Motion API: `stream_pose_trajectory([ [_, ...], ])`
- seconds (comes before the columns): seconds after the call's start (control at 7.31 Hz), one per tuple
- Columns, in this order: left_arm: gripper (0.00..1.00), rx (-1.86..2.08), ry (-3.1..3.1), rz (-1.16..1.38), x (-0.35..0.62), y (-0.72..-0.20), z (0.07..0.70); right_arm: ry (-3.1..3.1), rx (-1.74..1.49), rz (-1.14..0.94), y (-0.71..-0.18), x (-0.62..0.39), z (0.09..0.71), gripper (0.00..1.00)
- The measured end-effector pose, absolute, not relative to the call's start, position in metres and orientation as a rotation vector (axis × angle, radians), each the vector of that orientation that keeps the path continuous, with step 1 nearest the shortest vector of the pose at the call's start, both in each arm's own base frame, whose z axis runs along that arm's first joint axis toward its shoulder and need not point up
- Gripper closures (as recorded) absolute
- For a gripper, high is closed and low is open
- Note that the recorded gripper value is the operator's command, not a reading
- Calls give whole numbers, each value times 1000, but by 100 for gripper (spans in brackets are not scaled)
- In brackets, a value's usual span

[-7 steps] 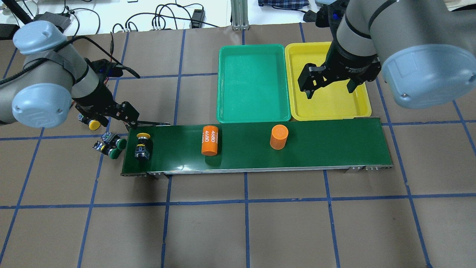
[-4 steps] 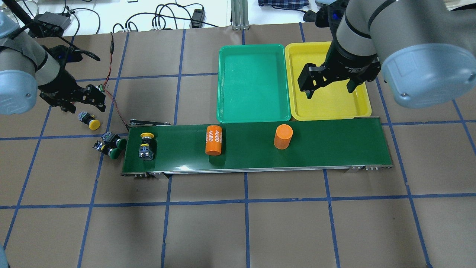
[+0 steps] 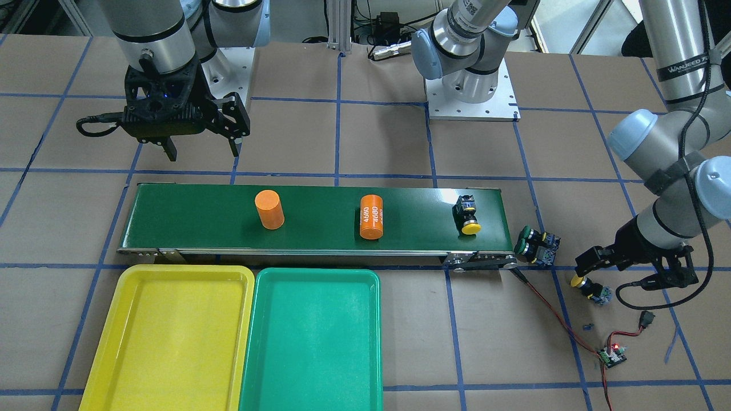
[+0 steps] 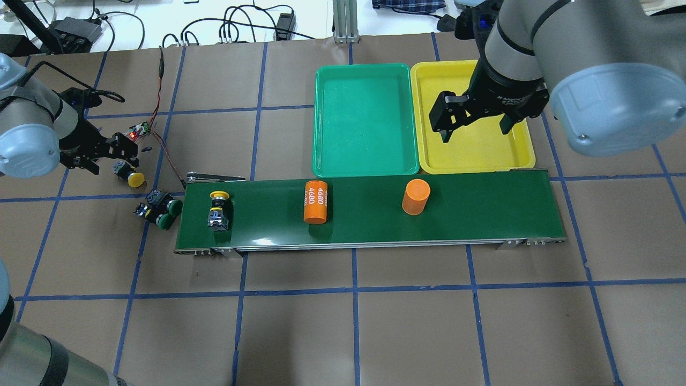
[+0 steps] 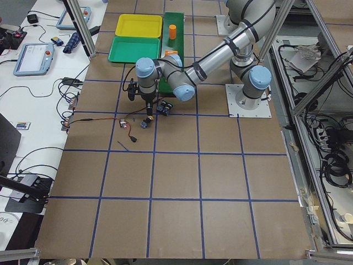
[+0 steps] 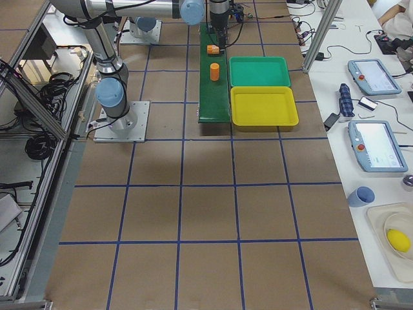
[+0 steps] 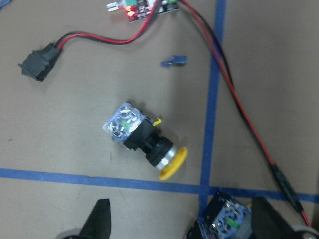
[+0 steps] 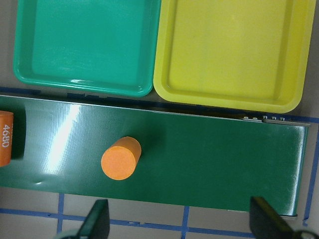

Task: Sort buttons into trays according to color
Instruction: 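Move the left gripper back and grasp another yellow push-button switch, then place the switch on the belt and release it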

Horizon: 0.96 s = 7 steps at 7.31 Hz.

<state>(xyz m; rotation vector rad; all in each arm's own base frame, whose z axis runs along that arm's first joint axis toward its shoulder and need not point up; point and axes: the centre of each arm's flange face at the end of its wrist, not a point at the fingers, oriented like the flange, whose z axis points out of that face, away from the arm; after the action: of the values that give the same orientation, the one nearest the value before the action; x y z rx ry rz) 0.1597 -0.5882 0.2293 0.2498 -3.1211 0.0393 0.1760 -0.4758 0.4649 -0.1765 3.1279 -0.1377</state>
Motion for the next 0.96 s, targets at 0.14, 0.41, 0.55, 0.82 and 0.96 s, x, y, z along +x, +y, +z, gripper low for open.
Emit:
stream_pose_trajectory([
  [0.14, 0, 263, -3135, 33, 164, -592, 216, 3128, -176, -138, -476, 176, 465, 0],
  [0.41, 48, 269, -3148, 24, 169, -598, 194, 3128, -171, -138, -475, 176, 465, 0],
  [0.55, 99, 270, -3145, 14, 170, -599, 184, 3128, -171, -136, -475, 176, 465, 0],
  [0.82, 100, 269, -3142, 0, 171, -601, 174, 3128, -171, -136, -476, 176, 465, 0],
  [0.96, 100, 266, -3146, 10, 171, -602, 177, 3128, -172, -136, -476, 176, 465, 0],
])
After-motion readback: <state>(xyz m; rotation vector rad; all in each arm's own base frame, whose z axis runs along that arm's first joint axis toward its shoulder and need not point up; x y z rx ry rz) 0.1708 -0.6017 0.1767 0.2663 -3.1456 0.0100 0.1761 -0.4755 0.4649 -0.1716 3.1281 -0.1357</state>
